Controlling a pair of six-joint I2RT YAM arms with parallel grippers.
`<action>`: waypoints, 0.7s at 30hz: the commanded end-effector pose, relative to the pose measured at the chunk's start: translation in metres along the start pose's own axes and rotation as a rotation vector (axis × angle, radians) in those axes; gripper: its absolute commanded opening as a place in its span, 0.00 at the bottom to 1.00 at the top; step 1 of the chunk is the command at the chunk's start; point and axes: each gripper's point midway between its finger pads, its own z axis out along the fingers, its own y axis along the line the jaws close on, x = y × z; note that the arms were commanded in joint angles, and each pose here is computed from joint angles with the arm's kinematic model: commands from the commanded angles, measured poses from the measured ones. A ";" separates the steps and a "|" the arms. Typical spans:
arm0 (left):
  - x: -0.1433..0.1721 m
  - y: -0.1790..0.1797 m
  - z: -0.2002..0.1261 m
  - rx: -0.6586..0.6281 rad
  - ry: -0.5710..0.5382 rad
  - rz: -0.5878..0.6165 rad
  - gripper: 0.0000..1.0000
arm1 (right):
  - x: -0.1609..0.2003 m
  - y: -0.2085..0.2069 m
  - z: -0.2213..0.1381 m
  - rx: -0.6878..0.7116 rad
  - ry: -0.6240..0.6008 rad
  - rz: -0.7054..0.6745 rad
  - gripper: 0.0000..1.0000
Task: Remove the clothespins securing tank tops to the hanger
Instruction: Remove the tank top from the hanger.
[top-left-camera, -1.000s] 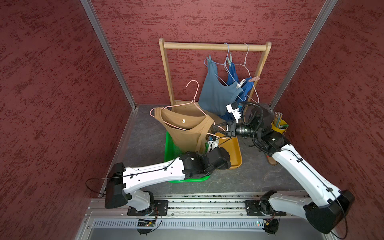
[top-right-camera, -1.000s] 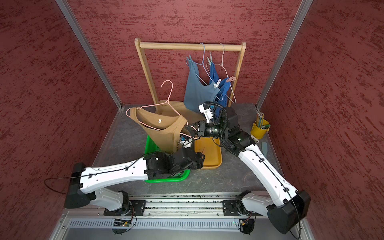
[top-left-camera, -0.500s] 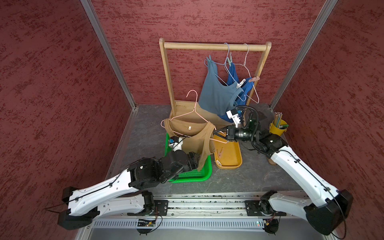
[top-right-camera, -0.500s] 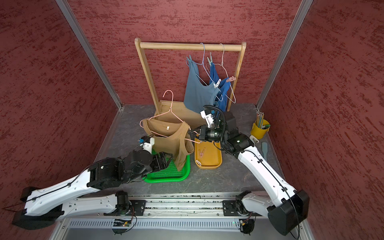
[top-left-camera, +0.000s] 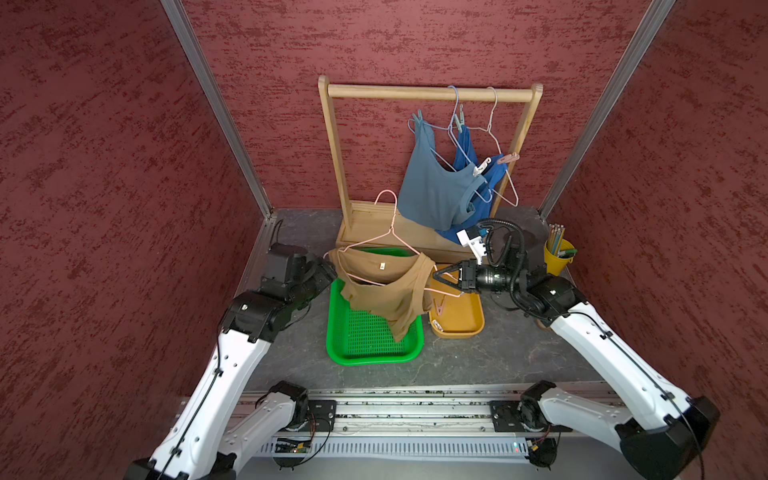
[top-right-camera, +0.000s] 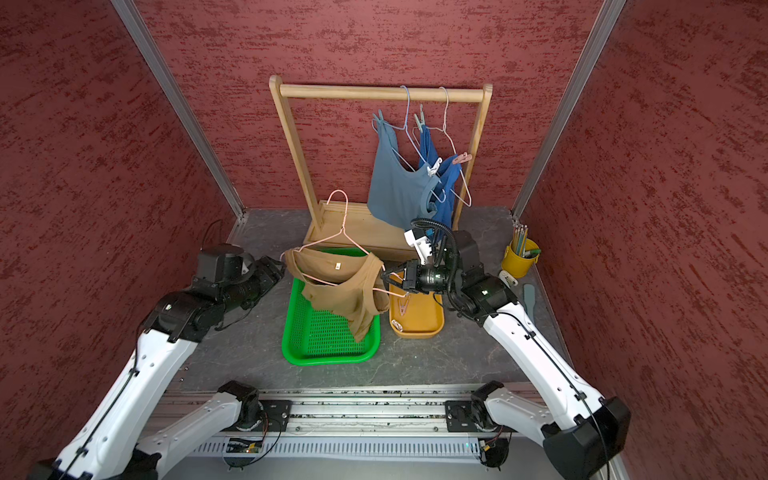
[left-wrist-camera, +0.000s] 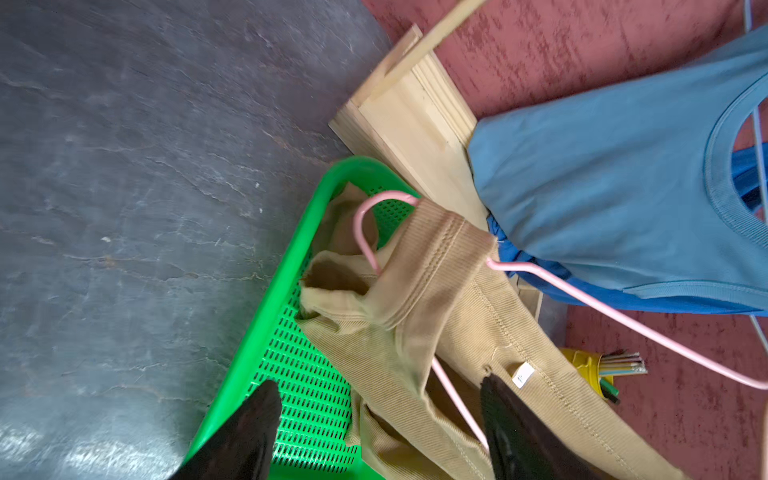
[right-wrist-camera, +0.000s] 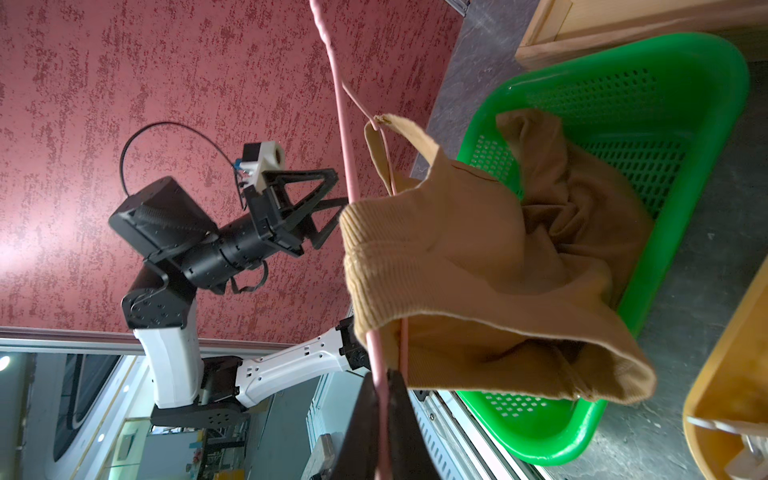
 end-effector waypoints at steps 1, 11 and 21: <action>-0.002 -0.046 0.011 0.172 0.066 0.099 0.78 | 0.001 0.015 -0.005 -0.046 -0.003 -0.042 0.00; -0.017 -0.016 0.037 0.057 0.089 0.056 0.31 | 0.002 0.012 -0.003 -0.044 0.001 -0.055 0.00; -0.033 0.010 0.023 -0.023 0.069 0.074 0.00 | 0.006 0.002 0.000 -0.022 0.014 -0.049 0.00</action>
